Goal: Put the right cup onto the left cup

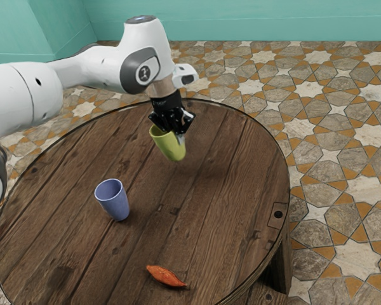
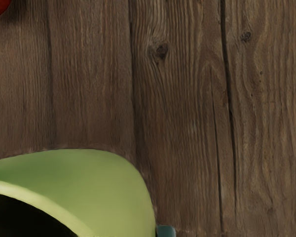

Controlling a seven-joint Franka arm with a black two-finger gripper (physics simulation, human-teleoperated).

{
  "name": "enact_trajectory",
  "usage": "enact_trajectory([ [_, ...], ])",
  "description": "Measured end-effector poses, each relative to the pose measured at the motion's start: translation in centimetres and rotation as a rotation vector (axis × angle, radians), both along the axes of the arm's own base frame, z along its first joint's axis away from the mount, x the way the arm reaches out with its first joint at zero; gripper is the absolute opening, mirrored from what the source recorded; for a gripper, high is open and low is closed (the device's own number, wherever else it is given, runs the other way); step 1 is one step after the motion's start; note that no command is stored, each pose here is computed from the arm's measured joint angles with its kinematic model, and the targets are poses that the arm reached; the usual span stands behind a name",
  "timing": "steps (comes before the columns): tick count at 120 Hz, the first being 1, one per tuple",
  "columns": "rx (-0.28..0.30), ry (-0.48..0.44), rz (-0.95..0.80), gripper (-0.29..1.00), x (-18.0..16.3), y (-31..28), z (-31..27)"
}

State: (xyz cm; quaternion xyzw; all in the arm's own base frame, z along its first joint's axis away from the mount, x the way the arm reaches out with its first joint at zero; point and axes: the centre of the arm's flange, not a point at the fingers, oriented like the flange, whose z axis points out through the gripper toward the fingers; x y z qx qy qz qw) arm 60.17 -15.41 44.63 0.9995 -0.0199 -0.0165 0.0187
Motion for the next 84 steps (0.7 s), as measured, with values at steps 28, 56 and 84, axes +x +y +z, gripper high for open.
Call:
enact_trajectory([
  [28, 0.076, 0.007, 0.070, -0.08, -13.9, 5.5, 6.8],
  [56, 0.123, 0.059, 0.225, -0.08, -16.2, 9.3, 5.3],
  [84, 0.140, 0.085, 0.346, -0.08, -14.9, 11.7, 2.6],
])
